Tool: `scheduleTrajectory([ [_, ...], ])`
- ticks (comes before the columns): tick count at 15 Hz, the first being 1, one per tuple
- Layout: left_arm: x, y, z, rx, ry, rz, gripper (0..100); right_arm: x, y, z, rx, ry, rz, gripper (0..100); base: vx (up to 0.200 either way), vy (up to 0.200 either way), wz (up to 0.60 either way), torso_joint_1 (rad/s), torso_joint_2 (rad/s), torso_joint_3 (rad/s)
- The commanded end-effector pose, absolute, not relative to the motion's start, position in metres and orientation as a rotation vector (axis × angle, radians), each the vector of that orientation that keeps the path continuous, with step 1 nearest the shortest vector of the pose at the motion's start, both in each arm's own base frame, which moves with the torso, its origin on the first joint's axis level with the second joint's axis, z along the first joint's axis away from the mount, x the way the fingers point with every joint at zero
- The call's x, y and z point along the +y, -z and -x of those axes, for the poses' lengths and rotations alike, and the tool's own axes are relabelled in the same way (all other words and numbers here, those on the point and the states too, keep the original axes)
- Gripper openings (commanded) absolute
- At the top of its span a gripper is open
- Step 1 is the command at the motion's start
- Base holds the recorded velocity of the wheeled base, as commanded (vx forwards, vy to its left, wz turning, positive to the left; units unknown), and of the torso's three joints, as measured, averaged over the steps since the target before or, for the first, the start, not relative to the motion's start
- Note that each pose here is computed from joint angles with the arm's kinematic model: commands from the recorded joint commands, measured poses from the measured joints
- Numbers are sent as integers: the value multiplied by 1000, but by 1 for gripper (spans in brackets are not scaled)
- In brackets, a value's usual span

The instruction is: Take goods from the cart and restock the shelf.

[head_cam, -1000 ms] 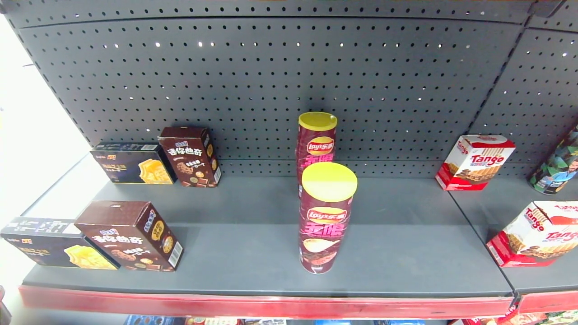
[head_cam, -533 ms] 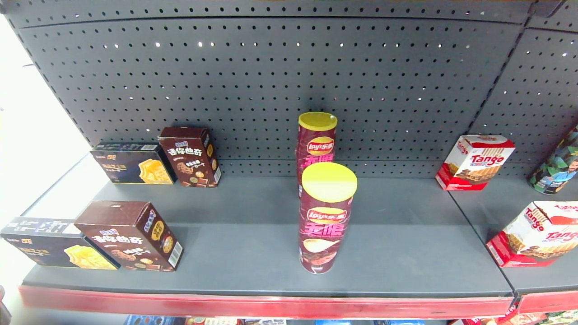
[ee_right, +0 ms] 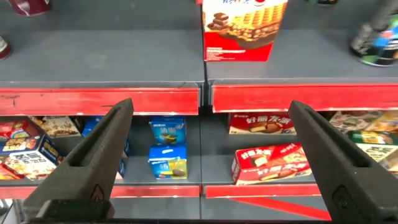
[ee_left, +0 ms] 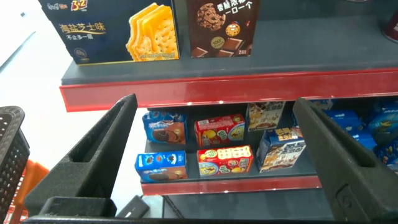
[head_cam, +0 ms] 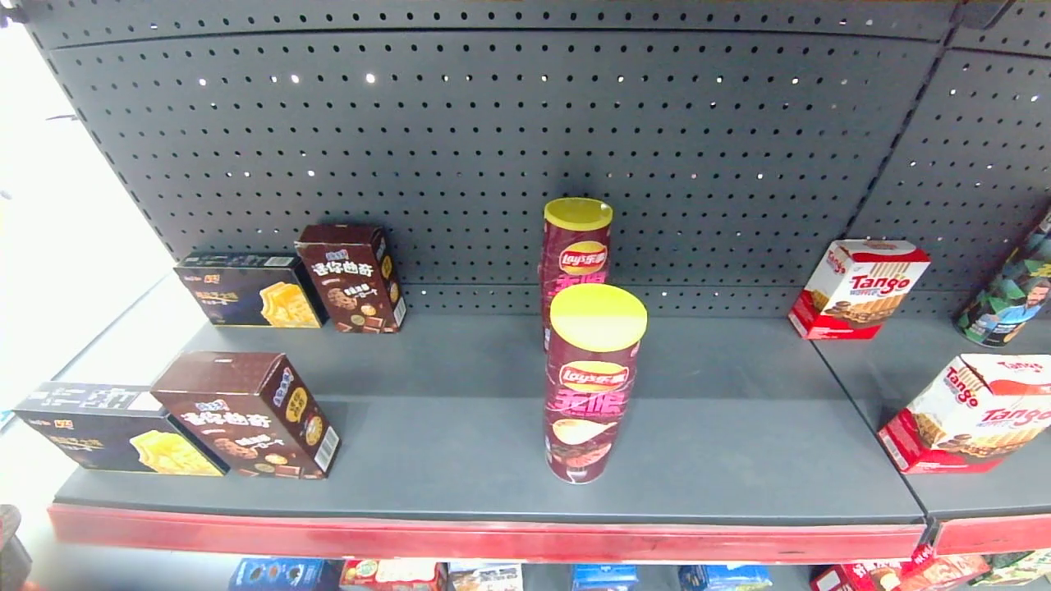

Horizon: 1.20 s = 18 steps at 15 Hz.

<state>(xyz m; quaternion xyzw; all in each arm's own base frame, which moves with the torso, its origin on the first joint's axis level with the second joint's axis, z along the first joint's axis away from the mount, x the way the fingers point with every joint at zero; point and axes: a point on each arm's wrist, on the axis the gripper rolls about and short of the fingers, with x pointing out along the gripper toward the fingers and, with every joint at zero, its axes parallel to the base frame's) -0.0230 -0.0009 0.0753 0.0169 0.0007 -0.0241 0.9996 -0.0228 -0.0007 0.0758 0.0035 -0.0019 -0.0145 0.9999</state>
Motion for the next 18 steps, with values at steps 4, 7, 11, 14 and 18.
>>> scheduleTrajectory([
  [4,-1,-75,23,2,48,-31,100,-1,-76,23,-3,29,-6,100,0,0,0,0,0,0],
  [7,-1,-75,23,4,48,-35,100,-1,-76,23,-3,31,-8,100,0,0,0,0,0,0],
  [11,-1,-75,23,2,46,-29,100,-1,-76,23,-3,29,-8,100,-100,0,0,0,4,0],
  [14,-1,-75,23,2,46,-29,100,-1,-76,23,-3,28,-6,100,0,0,0,0,0,0],
  [18,-1,-75,23,2,46,-29,100,-1,-76,23,-3,26,-6,100,0,0,0,0,0,0],
])
